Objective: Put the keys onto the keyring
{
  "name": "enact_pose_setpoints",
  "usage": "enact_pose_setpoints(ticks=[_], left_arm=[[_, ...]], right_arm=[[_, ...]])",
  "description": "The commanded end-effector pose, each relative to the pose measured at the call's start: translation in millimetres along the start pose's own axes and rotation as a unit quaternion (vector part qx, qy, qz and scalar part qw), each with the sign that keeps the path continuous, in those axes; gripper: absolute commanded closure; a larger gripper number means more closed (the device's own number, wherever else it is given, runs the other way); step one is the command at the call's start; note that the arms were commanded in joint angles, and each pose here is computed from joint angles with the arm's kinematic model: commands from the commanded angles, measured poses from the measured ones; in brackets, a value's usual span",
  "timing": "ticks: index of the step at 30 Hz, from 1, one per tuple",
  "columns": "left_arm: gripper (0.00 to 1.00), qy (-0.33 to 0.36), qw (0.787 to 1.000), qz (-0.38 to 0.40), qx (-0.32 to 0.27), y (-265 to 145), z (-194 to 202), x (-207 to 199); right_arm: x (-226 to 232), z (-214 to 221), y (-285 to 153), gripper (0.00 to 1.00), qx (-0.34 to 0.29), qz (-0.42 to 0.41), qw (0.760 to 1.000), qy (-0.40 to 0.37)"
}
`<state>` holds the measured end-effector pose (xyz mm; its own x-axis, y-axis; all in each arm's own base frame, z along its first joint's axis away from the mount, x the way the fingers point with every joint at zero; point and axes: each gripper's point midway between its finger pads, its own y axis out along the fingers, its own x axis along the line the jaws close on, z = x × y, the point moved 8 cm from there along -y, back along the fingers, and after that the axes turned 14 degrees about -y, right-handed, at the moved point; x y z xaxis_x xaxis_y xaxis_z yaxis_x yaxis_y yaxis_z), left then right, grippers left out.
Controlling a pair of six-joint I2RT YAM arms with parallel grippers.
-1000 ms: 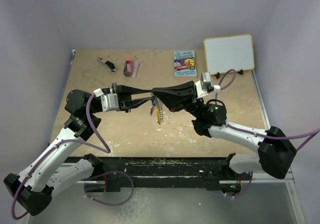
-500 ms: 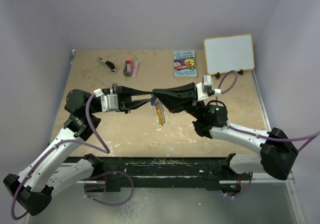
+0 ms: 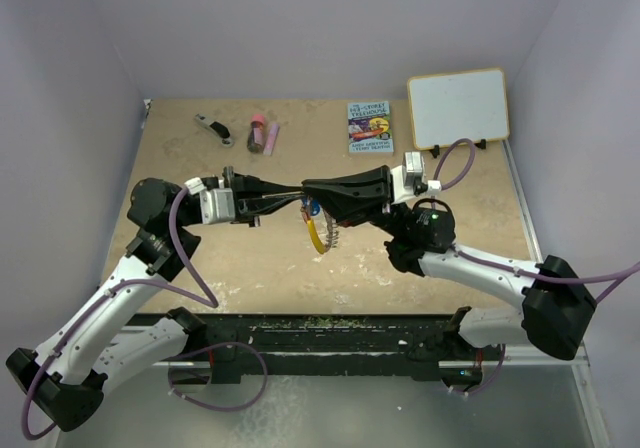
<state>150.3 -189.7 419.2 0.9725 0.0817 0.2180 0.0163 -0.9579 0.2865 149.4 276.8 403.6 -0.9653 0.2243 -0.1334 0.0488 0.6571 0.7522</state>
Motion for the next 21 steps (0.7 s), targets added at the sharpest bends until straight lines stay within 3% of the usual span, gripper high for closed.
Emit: enact_pose_setpoints(ticks=[1,13,15,21], left_arm=[[0.97,0.026,0.999,0.009,-0.019,3.4,-19.4,-1.4],[0.97,0.039,0.998,0.044,0.013,3.0,-21.1,-5.7],[0.97,0.046,0.997,0.055,0.018,3.2,-22.1,-6.9],[0.97,0.062,0.995,0.075,0.033,3.5,-26.8,-8.2]], right_arm=[[6.7,-19.1,14.3,1.00,-0.023,-0.031,0.999,-0.021],[6.6,-12.2,14.0,1.00,0.016,-0.035,0.999,-0.014],[6.5,-10.6,12.7,0.95,0.018,-0.033,0.999,-0.013],[6.7,-9.6,11.3,0.92,0.025,-0.031,0.999,-0.010]])
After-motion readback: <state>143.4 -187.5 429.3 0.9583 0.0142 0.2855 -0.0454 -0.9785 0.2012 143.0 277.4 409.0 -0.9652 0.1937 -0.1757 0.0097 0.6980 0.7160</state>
